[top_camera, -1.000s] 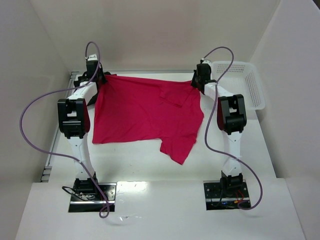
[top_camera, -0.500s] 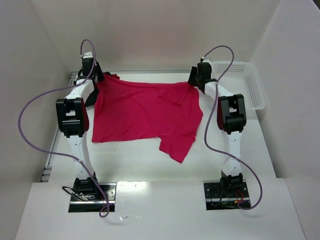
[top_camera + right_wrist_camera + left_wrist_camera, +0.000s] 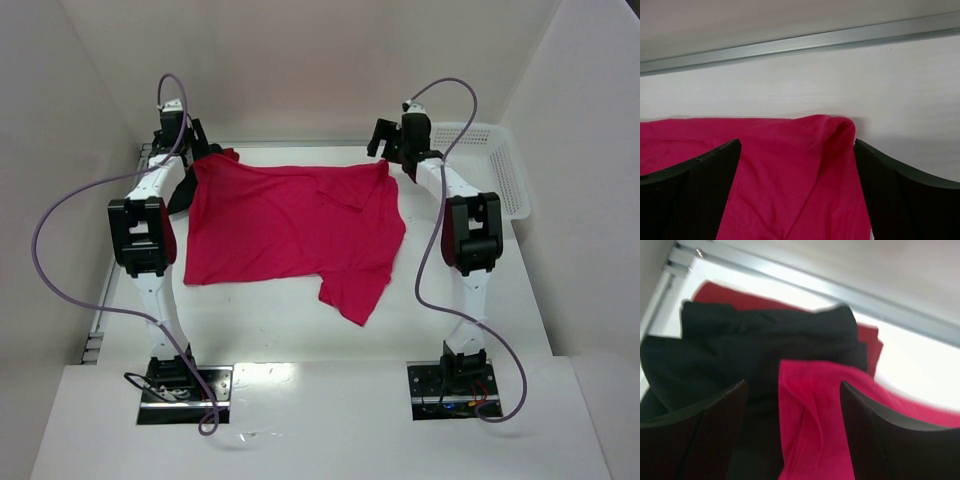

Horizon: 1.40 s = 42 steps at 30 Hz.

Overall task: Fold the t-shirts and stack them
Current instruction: Flatten out the tshirt

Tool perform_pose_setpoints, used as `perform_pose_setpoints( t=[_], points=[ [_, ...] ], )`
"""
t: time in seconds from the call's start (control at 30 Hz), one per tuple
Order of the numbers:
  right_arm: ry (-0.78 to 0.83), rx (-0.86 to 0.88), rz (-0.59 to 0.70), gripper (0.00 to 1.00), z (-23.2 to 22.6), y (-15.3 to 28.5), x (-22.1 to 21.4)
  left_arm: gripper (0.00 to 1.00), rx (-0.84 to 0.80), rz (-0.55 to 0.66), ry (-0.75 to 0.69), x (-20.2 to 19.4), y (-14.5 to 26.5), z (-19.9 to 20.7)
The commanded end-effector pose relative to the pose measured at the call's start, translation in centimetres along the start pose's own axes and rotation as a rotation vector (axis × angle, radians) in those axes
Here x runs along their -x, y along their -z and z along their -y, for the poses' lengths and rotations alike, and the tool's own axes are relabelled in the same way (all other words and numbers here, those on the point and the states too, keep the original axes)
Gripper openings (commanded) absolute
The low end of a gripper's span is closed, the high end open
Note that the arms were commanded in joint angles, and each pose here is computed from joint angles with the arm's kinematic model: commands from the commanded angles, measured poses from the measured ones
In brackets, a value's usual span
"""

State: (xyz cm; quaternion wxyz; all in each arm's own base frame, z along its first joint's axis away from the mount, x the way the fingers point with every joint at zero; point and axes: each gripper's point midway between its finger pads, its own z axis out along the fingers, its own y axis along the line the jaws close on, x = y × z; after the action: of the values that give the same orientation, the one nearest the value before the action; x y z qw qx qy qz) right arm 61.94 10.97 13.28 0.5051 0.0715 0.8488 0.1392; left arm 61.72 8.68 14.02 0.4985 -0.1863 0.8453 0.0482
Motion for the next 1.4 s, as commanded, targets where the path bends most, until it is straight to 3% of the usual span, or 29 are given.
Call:
perform_pose_setpoints(
  t=[0.0,0.17,0.23,0.37,0.53,1.0,1.17,1.37],
  points=[
    [-0.007,0.078,0.042,0.99,-1.7,2.8,2.4,0.81,-0.123,0.041,0.005,2.6,3.1,1.8],
    [0.002,0.081,-0.092,0.94,-2.7,2.8,-2.5,0.74,-0.13,-0.014,0.008,0.4,2.4,1.9],
    [-0.016,0.073,-0.159,0.82,-3.1,3.0,-5.3,0.68,-0.128,-0.024,0.007,-0.4,2.0,1.8],
    [-0.036,0.061,-0.213,0.8,-3.9,4.2,-6.9,0.61,-0.132,-0.014,0.022,0.0,1.6,1.5],
    [-0.062,0.081,-0.232,0.8,-5.8,5.6,-7.7,0.61,-0.138,-0.027,0.03,-0.5,1.1,1.7],
    [-0.072,0.054,-0.294,0.8,-4.8,5.7,-10.3,0.59,-0.145,-0.049,0.043,-1.7,-1.3,1.7],
    [-0.081,0.026,-0.327,0.71,-4.2,5.5,-11.6,0.6,-0.143,-0.056,0.043,-2.2,-1.8,1.7],
    [-0.083,0.005,-0.361,0.7,-4.0,5.6,-13.0,0.65,-0.144,-0.056,0.034,-2.4,-2.1,1.6]
  ],
)
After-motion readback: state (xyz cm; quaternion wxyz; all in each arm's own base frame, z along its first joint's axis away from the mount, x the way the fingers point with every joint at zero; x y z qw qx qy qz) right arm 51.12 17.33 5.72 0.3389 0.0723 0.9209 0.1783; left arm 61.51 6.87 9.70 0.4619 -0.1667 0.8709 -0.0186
